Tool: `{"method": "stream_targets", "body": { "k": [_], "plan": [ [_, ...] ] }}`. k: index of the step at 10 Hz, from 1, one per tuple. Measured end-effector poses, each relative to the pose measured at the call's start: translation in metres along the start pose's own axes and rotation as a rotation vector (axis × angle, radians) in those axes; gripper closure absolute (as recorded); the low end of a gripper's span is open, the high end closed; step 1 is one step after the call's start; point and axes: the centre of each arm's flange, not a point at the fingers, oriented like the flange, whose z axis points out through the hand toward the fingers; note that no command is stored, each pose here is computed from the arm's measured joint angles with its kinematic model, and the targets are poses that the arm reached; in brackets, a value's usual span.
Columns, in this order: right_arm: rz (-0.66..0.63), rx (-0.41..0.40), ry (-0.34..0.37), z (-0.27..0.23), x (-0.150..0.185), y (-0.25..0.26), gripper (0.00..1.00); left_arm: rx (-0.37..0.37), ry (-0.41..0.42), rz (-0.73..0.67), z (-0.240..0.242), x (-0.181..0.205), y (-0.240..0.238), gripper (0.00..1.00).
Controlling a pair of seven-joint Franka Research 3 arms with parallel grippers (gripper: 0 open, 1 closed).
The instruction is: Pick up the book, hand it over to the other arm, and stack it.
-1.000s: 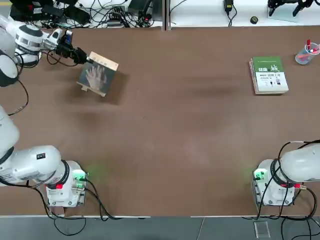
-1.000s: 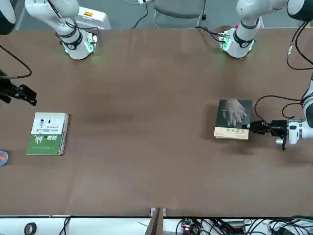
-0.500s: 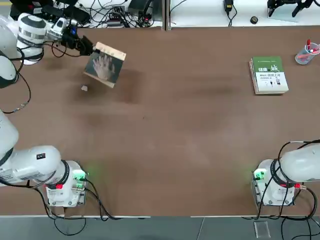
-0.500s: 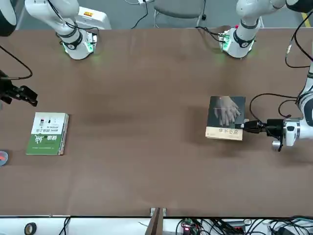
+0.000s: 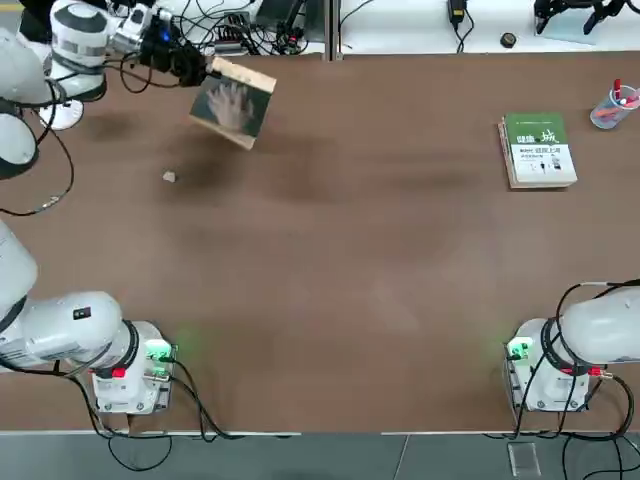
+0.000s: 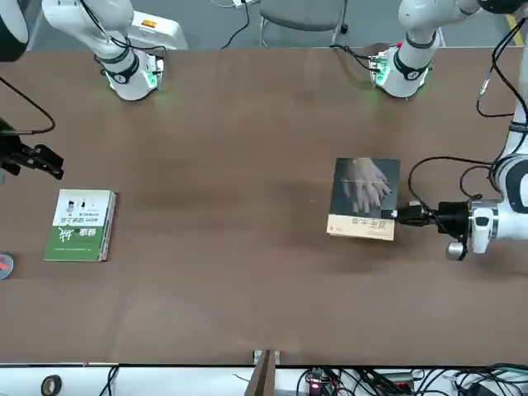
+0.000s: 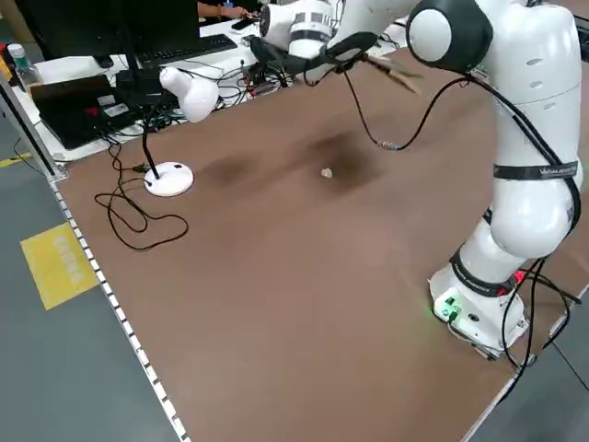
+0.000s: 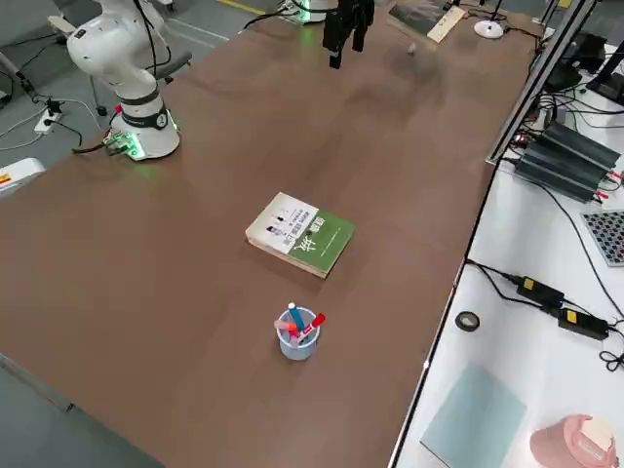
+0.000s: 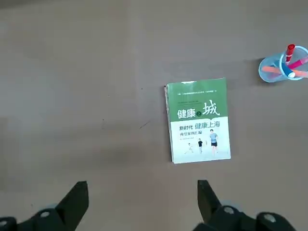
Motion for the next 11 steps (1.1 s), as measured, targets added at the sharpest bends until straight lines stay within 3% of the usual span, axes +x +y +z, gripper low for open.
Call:
{"method": "stream_targets", "body": {
  "k": [6,11],
  "plan": [
    [-0.005,0.001,-0.029,0.005,-0.003,-0.003,0.0,0.035,0.096,0.037,0.095,0.012,0.066,0.99],
    [0.002,0.039,-0.057,0.006,-0.006,-0.005,0.0,-0.026,0.14,-0.014,0.172,0.005,0.111,0.99]
  ]
}}
